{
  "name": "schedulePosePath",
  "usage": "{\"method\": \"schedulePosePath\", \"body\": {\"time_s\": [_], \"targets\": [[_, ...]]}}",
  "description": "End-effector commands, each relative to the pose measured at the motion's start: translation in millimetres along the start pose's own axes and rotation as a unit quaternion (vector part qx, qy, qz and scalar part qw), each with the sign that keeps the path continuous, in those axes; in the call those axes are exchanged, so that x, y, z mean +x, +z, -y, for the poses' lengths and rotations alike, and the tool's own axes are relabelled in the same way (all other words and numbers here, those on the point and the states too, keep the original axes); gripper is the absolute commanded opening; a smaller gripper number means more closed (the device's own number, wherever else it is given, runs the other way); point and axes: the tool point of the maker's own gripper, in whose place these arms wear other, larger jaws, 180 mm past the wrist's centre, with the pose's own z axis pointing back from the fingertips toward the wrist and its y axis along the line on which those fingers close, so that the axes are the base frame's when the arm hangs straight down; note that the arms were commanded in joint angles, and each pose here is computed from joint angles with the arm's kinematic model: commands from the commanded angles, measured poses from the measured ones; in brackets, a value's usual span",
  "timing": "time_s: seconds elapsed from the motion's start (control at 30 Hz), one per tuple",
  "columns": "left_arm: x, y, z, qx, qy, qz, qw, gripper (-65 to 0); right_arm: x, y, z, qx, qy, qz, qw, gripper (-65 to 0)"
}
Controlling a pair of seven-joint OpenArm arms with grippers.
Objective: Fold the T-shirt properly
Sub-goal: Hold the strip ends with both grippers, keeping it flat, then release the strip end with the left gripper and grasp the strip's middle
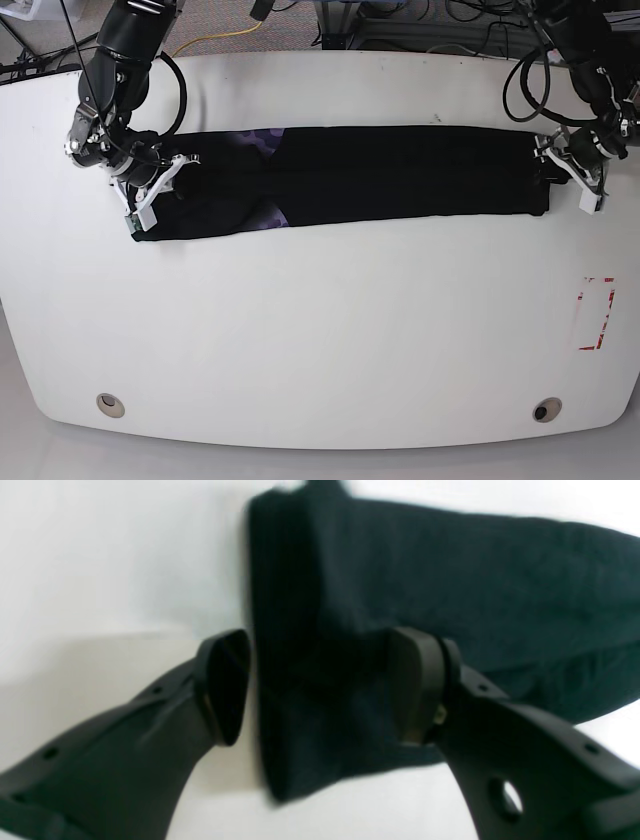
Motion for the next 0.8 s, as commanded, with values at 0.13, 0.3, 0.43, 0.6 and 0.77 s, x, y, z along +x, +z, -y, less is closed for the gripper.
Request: {"method": "schedulePosePath", "body": {"time_s": [0.13,0.3,0.43,0.6,0.77], "targets": [[2.1,-4.8,8.1,-0.008,0.003,0.006,1.000,-49.9,12.9,5.0,3.3,-0.006,0.010,0.015,0.9998,-59.1],[0.2,-5.2,10.9,-0.010,0.003,0.006,1.000,-65.0,12.1,5.0,3.3,-0.006,0.010,0.014,0.9998,-59.1],[21.6,8.4,17.6,0.003,-0.036,0.031,0.999,-65.0,12.1,5.0,3.3,-0.006,0.010,0.014,0.9998,-59.1],[45.8,29.3,53.2,0.010,-0.112,0.070,0.991,-65.0,11.3,5.0,3.3,-0.005,0.010,0.014,0.9998,-59.1],[50.2,30.4,105.7,-0.018,-0.198,0.060,0.978,-65.0,11.3,5.0,3.3,-0.005,0.010,0.014,0.9998,-59.1]]}}
